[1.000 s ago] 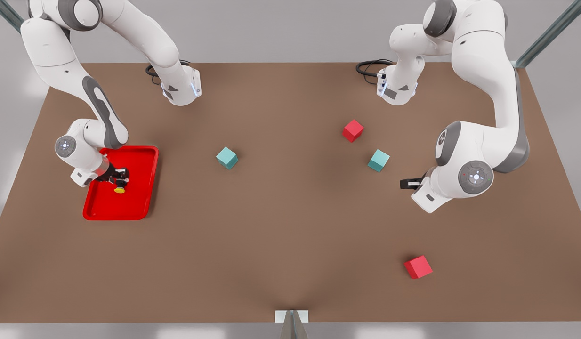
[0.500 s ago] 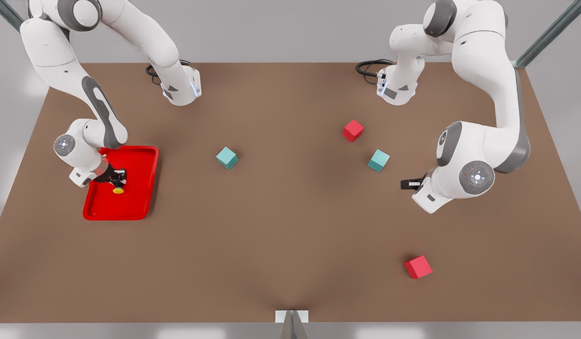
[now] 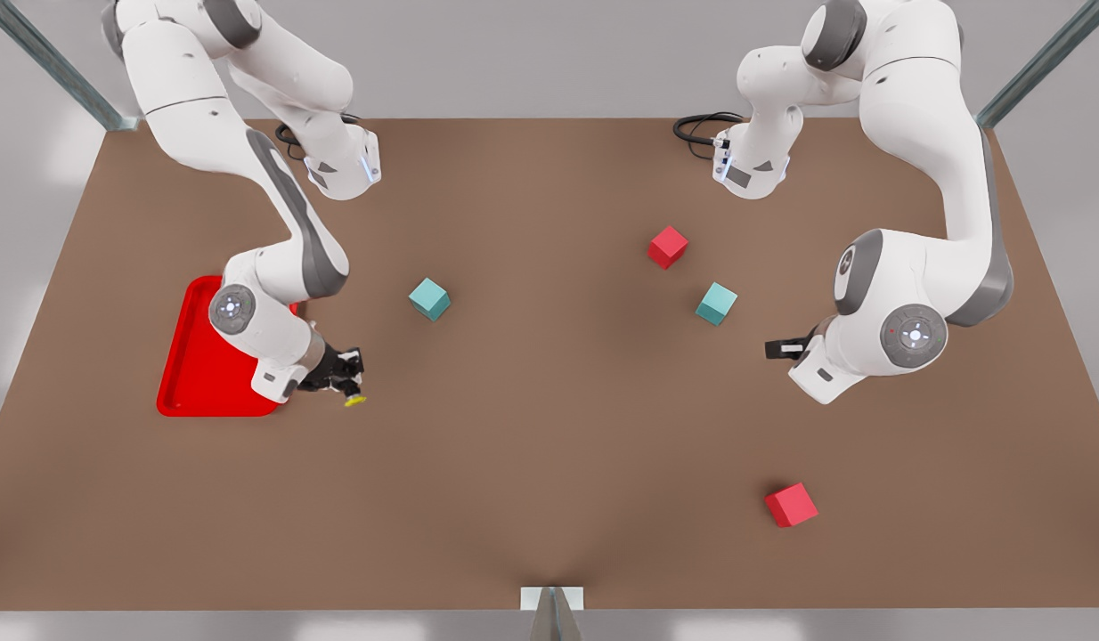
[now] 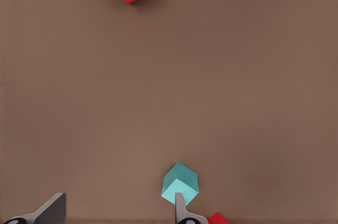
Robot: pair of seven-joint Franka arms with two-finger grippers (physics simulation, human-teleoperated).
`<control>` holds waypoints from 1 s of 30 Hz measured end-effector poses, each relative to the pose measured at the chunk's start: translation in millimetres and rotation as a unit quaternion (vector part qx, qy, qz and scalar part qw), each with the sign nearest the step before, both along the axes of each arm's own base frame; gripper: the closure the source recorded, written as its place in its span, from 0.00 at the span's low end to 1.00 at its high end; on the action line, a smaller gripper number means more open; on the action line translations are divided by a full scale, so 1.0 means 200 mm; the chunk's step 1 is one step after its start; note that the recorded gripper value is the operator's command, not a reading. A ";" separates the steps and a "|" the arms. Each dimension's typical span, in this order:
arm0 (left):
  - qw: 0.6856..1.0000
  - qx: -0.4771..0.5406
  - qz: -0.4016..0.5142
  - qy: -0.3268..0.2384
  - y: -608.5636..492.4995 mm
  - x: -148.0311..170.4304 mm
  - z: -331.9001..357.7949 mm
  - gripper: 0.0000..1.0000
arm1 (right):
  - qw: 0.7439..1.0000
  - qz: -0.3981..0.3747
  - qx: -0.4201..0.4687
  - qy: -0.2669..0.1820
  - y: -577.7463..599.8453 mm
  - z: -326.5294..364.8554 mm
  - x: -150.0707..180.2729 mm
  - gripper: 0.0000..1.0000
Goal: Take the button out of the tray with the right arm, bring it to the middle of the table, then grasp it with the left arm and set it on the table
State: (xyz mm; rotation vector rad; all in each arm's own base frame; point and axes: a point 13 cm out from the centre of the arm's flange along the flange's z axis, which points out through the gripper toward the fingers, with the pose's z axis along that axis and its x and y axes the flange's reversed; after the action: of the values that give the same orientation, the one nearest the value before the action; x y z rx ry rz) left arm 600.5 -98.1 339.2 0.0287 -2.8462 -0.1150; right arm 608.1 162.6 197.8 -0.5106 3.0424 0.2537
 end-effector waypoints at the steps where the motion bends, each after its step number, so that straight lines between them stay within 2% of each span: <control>1: 1.000 0.000 0.001 0.000 0.01 0.00 0.00 0.00 | 1.000 -0.003 0.008 0.004 0.15 0.02 0.04 0.59; 6: 1.000 0.001 0.009 0.001 0.07 0.01 -0.01 0.00 | 0.999 -0.038 0.017 0.015 0.88 -0.02 0.11 0.59; 12: 1.000 0.012 0.023 0.002 0.19 0.02 -0.01 0.00 | 0.994 -0.071 0.071 0.051 1.67 -0.19 -0.03 0.57; 17: 1.000 0.015 0.022 0.003 0.20 0.01 -0.01 0.00 | 0.983 -0.116 0.107 0.094 1.99 -0.41 -0.12 0.57; 18: 1.000 0.015 0.021 0.003 0.20 0.01 -0.01 0.00 | 0.981 -0.127 0.108 0.102 2.00 -0.46 -0.13 0.54; 19: 1.000 0.015 0.021 0.002 0.19 0.01 0.00 0.00 | 0.979 -0.136 0.110 0.107 2.02 -0.49 -0.13 0.00; 20: 1.000 0.015 0.019 0.001 0.19 0.02 0.00 0.00 | 0.977 -0.145 0.110 0.111 2.02 -0.51 -0.12 0.00; 24: 1.000 0.015 0.022 -0.004 0.20 0.03 0.00 0.00 | 0.967 -0.193 0.127 0.109 1.89 -0.22 -0.02 0.00; 26: 1.000 0.014 0.013 -0.009 0.14 0.05 0.02 0.00 | 0.957 -0.234 0.121 0.123 1.61 -0.07 -0.01 0.00; 28: 0.998 0.002 -0.041 -0.042 -0.30 0.10 0.10 0.00 | 0.943 -0.286 0.105 0.135 1.01 0.08 0.03 0.00; 30: 0.994 -0.006 -0.093 -0.062 -0.82 0.00 0.10 0.00 | 0.936 -0.329 0.062 0.109 0.17 0.26 0.11 0.00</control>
State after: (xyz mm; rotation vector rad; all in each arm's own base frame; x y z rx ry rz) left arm 601.4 -262.0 358.8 -0.2408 -2.9679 -0.1401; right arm 629.6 197.2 250.6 0.5816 3.1489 0.4791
